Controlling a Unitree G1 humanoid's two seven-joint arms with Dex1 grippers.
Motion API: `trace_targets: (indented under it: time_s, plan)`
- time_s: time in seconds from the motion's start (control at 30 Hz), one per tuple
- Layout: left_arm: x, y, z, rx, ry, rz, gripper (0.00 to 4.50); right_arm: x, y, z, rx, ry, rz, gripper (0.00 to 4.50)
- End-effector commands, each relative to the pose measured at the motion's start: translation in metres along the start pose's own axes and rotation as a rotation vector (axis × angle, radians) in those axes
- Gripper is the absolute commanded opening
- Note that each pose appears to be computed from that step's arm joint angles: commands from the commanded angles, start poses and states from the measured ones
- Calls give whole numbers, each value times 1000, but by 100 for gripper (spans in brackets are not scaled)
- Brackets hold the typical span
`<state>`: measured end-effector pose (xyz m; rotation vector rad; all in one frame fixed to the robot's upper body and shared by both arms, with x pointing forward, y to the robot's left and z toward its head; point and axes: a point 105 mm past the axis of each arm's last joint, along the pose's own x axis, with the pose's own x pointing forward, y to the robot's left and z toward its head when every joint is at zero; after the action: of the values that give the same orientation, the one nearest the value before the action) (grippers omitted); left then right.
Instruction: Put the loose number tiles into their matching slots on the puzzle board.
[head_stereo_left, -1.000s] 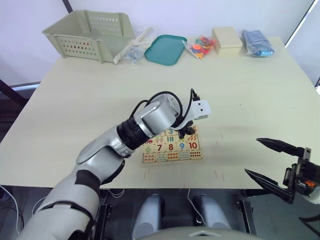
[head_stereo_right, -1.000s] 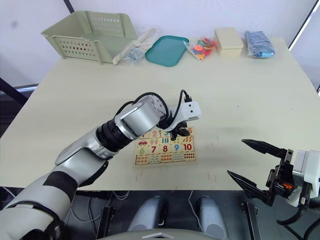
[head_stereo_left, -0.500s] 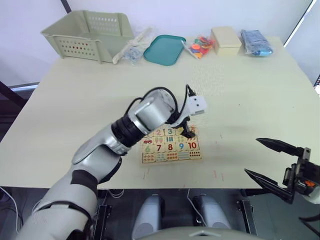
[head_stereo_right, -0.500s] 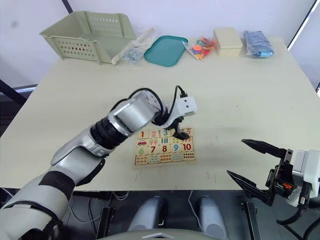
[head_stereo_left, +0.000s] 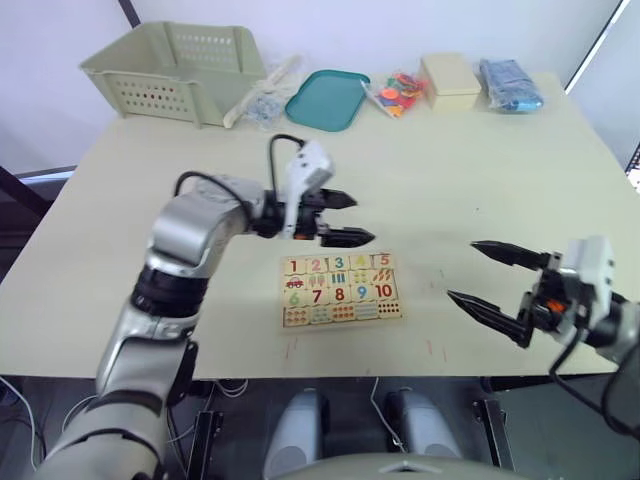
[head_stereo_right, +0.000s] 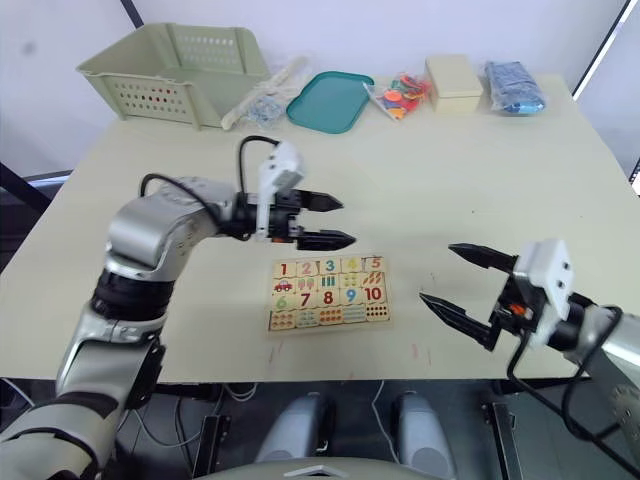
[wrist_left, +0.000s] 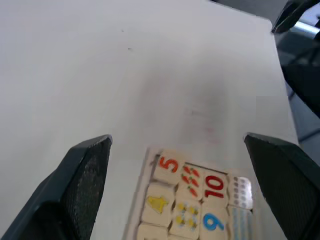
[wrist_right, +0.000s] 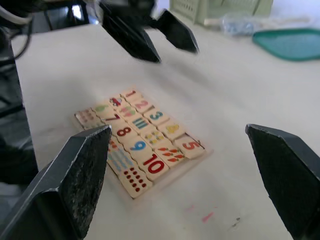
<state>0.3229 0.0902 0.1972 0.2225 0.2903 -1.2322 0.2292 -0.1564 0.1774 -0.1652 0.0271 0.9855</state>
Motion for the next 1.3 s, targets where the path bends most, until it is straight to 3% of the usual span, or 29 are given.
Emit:
trace_targets:
  time_s: [0.03, 0.1, 0.17, 0.33, 0.4, 0.53, 0.67, 0.83, 1.03, 1.3]
  plan:
    - [-25, -2, 0, 56, -102, 10, 447, 12, -17, -4, 4, 83, -1, 450]
    - [-34, -2, -6, 81, -124, 26, 447, 18, -21, -5, 18, 108, 27, 450]
    - [-49, -1, -6, 111, -206, 53, 447, 25, -30, -8, 20, 140, 28, 450]
    - [-91, -11, -41, 89, -290, 111, 447, 51, -46, -19, -22, 234, 109, 450]
    - [-105, -22, -50, 170, -308, 98, 447, 58, -50, -22, -22, 250, 128, 450]
    - [-130, -31, -75, 47, -316, 80, 447, 71, -56, -27, -21, 275, 154, 450]
    - [-138, -36, -89, 40, -301, 110, 447, 81, -57, -29, -17, 285, 182, 450]
    - [-146, -36, -102, 20, -285, 147, 450, 87, -57, -34, -17, 322, 216, 291]
    - [-145, -36, -109, 5, -286, 176, 450, 89, -53, -40, -31, 376, 256, 7]
    - [-143, -38, -113, 0, -278, 173, 450, 96, -49, -44, -34, 400, 281, 7]
